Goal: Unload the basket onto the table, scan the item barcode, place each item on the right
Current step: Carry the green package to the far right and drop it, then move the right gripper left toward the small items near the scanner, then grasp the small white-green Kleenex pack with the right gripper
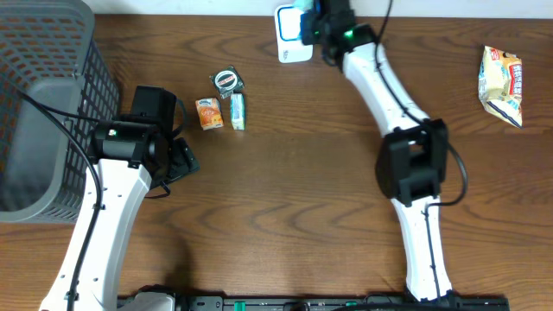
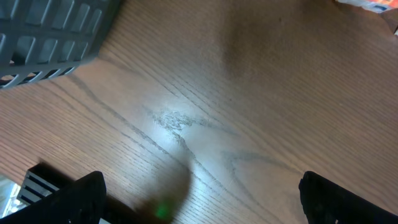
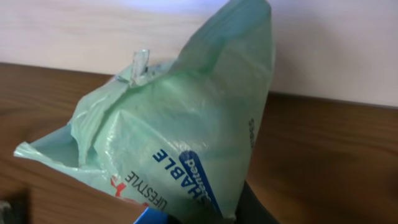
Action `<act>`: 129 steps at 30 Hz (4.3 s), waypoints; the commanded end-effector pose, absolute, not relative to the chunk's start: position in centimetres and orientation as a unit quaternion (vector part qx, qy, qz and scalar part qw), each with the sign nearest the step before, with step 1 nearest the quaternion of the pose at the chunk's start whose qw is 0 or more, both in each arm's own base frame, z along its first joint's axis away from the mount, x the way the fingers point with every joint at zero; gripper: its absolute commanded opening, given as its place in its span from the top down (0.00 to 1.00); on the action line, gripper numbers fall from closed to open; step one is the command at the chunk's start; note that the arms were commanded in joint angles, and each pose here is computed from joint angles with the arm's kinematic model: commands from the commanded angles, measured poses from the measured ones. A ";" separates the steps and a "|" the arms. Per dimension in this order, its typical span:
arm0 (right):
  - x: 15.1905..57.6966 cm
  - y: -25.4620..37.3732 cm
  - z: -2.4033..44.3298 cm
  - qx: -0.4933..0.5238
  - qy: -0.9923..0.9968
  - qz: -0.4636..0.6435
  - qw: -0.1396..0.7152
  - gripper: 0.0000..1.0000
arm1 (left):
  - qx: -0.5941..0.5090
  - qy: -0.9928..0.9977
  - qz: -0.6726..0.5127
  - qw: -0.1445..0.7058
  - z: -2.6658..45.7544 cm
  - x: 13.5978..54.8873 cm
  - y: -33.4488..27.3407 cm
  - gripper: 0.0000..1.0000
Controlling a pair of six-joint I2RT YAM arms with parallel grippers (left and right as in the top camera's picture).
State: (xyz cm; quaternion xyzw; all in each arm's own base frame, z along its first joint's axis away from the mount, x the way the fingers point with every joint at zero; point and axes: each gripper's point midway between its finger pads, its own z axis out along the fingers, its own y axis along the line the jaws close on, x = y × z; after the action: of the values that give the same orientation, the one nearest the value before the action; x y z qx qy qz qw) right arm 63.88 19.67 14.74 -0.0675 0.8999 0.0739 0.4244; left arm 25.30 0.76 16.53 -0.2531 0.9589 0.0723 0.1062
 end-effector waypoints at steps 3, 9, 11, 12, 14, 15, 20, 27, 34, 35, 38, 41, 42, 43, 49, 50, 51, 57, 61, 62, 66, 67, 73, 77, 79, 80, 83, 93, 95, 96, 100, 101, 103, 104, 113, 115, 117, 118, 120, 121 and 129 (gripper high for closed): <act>62.3 8.5 22.0 -0.019 0.903 -0.039 0.428 0.99 | -0.257 0.958 0.078 0.104 16.4 25.2 1.0 0.02; 58.0 -0.5 17.4 -0.036 0.946 -0.139 0.289 0.99 | -0.257 0.958 0.078 0.104 16.4 25.2 1.0 0.02; 56.6 -3.0 16.4 -0.029 0.956 -0.147 0.253 0.99 | -0.257 0.958 0.078 0.104 16.4 25.2 1.0 0.02; 56.1 -4.0 16.0 -0.023 0.959 -0.149 0.240 0.99 | -0.257 0.958 0.078 0.104 16.4 25.2 1.0 0.02; 55.0 -6.0 15.1 -0.009 0.965 -0.153 0.213 0.99 | -0.257 0.958 0.078 0.104 16.4 25.2 1.0 0.03; 54.4 -6.9 14.6 -0.003 0.967 -0.154 0.200 0.99 | -0.257 0.958 0.078 0.104 16.4 25.2 1.0 0.02; 51.5 -12.0 13.0 0.035 0.972 -0.181 0.144 0.99 | -0.257 0.958 0.078 0.104 16.4 25.2 1.0 0.02; 48.7 -15.6 11.6 0.096 0.975 -0.174 0.101 0.40 | -0.257 0.958 0.078 0.104 16.4 25.2 1.0 0.02; 50.0 -10.9 10.8 0.079 0.988 -0.052 0.120 0.10 | -0.257 0.958 0.078 0.104 16.4 25.2 1.0 0.02; 50.5 -9.3 10.8 0.071 0.989 -0.017 0.128 0.11 | -0.257 0.958 0.078 0.104 16.4 25.2 1.0 0.02; 51.6 -4.7 11.3 0.048 0.985 0.079 0.148 0.12 | -0.257 0.958 0.078 0.104 16.4 25.2 1.0 0.02; 52.8 0.1 13.0 0.043 0.968 0.179 0.169 0.13 | -0.257 0.958 0.078 0.104 16.4 25.2 1.0 0.02; 53.2 1.5 13.5 0.041 0.962 0.204 0.175 0.13 | -0.257 0.958 0.078 0.104 16.4 25.2 1.0 0.03; 53.6 2.9 14.1 0.038 0.956 0.227 0.182 0.14 | -0.257 0.958 0.078 0.104 16.4 25.2 1.0 0.02; 53.5 10.5 15.7 0.018 0.936 0.307 0.171 0.14 | -0.257 0.958 0.078 0.104 16.4 25.2 1.0 0.03; 53.3 11.4 15.6 0.011 0.936 0.309 0.168 0.14 | -0.257 0.958 0.078 0.104 16.4 25.2 1.0 0.02; 52.8 13.3 15.6 -0.007 0.937 0.311 0.162 0.11 | -0.257 0.958 0.078 0.104 16.4 25.2 1.0 0.02; 50.9 20.1 14.5 -0.072 0.950 0.262 0.155 0.01 | -0.257 0.958 0.078 0.104 16.4 25.2 1.0 0.02; 50.0 23.8 13.9 -0.107 0.953 0.230 0.164 0.01 | -0.257 0.958 0.078 0.104 16.4 25.2 1.0 0.02; 49.8 24.8 13.9 -0.112 0.952 0.232 0.165 0.01 | -0.257 0.958 0.078 0.104 16.4 25.2 1.0 0.02; 49.2 29.3 13.8 -0.122 0.944 0.252 0.177 0.01 | -0.257 0.958 0.078 0.104 16.4 25.2 1.0 0.02; 49.2 30.2 13.7 -0.121 0.943 0.255 0.178 0.01 | -0.257 0.958 0.078 0.104 16.4 25.2 1.0 0.02; 48.6 35.5 12.9 -0.126 0.931 0.285 0.191 0.02 | -0.257 0.958 0.078 0.104 16.4 25.2 1.0 0.03; 47.9 37.4 10.6 -0.114 0.941 0.255 0.192 0.07 | -0.257 0.958 0.078 0.104 16.4 25.2 1.0 0.02; 47.8 37.7 9.2 -0.111 0.947 0.228 0.195 0.09 | -0.257 0.958 0.078 0.104 16.4 25.2 1.0 0.03; 47.7 37.8 8.7 -0.112 0.949 0.218 0.196 0.09 | -0.257 0.958 0.078 0.104 16.4 25.2 1.0 0.02; 47.5 38.0 7.4 -0.113 0.953 0.199 0.197 0.10 | -0.257 0.958 0.078 0.104 16.4 25.2 1.0 0.02; 46.3 38.4 1.9 -0.118 0.965 0.175 0.155 0.51 | -0.257 0.958 0.078 0.104 16.4 25.2 1.0 0.02; 46.0 38.2 1.4 -0.118 0.967 0.172 0.147 0.58 | -0.257 0.958 0.078 0.104 16.4 25.2 1.0 0.02; 45.9 38.1 1.3 -0.118 0.967 0.171 0.145 0.65 | -0.257 0.958 0.078 0.104 16.4 25.2 1.0 0.02; 45.6 36.8 1.1 -0.109 0.973 0.158 0.127 0.86 | -0.257 0.958 0.078 0.104 16.4 25.2 1.0 0.02; 45.5 35.8 1.2 -0.103 0.976 0.151 0.117 0.89 | -0.257 0.958 0.078 0.104 16.4 25.2 1.0 0.03; 45.4 34.2 1.3 -0.090 0.981 0.139 0.099 0.92 | -0.257 0.958 0.078 0.104 16.4 25.2 1.0 0.02; 45.3 33.3 1.5 -0.084 0.983 0.134 0.092 0.92 | -0.257 0.958 0.078 0.104 16.4 25.2 1.0 0.03; 42.7 23.7 2.3 -0.072 0.995 0.071 -0.024 0.82 | -0.257 0.958 0.078 0.104 16.4 25.2 1.0 0.03; 41.7 22.0 2.4 -0.076 0.994 0.059 -0.054 0.80 | -0.257 0.958 0.078 0.104 16.4 25.2 1.0 0.02; 40.5 20.1 2.6 -0.075 0.992 0.048 -0.090 0.73 | -0.257 0.958 0.078 0.104 16.4 25.2 1.0 0.02; 40.2 19.6 2.6 -0.076 0.991 0.046 -0.099 0.69 | -0.257 0.958 0.078 0.104 16.4 25.2 1.0 0.02; 39.8 18.7 2.8 -0.076 0.990 0.040 -0.113 0.59 | -0.257 0.958 0.078 0.104 16.4 25.2 1.0 0.03; 39.6 18.2 2.8 -0.073 0.990 0.034 -0.118 0.51 | -0.257 0.958 0.078 0.104 16.4 25.2 1.0 0.02; 40.1 15.9 2.8 -0.066 0.991 0.012 -0.120 0.39 | -0.257 0.958 0.078 0.104 16.4 25.2 1.0 0.02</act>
State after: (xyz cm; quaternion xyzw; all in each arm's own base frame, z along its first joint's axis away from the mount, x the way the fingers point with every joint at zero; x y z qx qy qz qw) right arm 39.38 16.96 1.79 -0.0588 0.9888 0.0173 -0.1360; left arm 25.29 0.76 16.53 -0.2531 0.9589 0.0724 0.1060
